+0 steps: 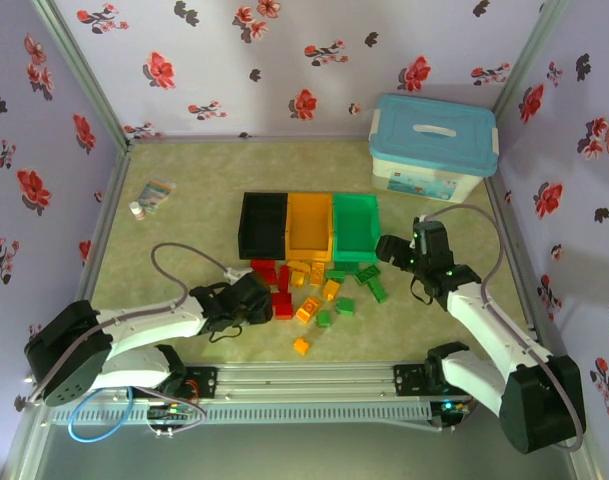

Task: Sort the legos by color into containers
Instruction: Pick up the lego from the middle-left of the table, then place the lego in the container.

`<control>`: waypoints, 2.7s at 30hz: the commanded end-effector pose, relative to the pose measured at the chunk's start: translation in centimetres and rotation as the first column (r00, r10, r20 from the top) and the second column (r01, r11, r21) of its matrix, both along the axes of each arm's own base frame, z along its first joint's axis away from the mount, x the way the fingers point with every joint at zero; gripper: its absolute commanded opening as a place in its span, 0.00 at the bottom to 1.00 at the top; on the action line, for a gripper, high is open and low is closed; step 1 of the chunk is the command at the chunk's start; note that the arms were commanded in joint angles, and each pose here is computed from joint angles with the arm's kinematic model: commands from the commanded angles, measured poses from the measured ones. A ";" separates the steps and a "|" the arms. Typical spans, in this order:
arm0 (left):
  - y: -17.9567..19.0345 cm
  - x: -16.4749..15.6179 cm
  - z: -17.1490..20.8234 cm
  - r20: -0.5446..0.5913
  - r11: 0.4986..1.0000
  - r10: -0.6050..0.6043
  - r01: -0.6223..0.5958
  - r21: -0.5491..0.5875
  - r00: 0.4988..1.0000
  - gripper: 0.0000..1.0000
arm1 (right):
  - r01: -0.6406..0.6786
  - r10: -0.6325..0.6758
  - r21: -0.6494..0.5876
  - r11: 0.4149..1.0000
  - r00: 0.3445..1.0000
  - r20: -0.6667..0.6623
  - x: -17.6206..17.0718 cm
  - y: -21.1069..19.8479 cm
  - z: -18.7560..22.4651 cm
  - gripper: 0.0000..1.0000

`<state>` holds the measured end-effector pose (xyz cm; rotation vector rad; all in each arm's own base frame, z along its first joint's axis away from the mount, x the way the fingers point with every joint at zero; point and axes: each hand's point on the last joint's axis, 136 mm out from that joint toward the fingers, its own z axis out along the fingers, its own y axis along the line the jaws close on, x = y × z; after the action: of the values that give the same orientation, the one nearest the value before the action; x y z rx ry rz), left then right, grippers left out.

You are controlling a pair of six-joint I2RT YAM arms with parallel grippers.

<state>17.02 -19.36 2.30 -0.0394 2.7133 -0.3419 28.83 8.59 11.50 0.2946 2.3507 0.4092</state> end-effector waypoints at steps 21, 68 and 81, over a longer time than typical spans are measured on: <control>-0.4 1.3 1.0 0.025 0.996 -0.010 0.008 0.087 1.000 0.33 | 0.004 -0.004 0.022 1.000 1.000 0.002 0.4 0.5 -0.7 0.88; -2.0 15.5 13.3 0.286 1.000 0.001 -0.007 0.019 0.958 0.26 | -0.020 0.022 0.027 0.999 0.999 -0.046 -1.5 0.5 -2.4 0.88; -2.0 18.5 10.0 0.227 0.998 0.006 -0.019 0.055 0.974 0.27 | -0.027 0.029 0.032 0.999 0.998 -0.047 -1.9 0.7 -2.3 0.88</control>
<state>34.39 -20.58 11.36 -0.0289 2.5242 -0.2203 27.73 9.15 9.58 0.2892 2.3767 0.4499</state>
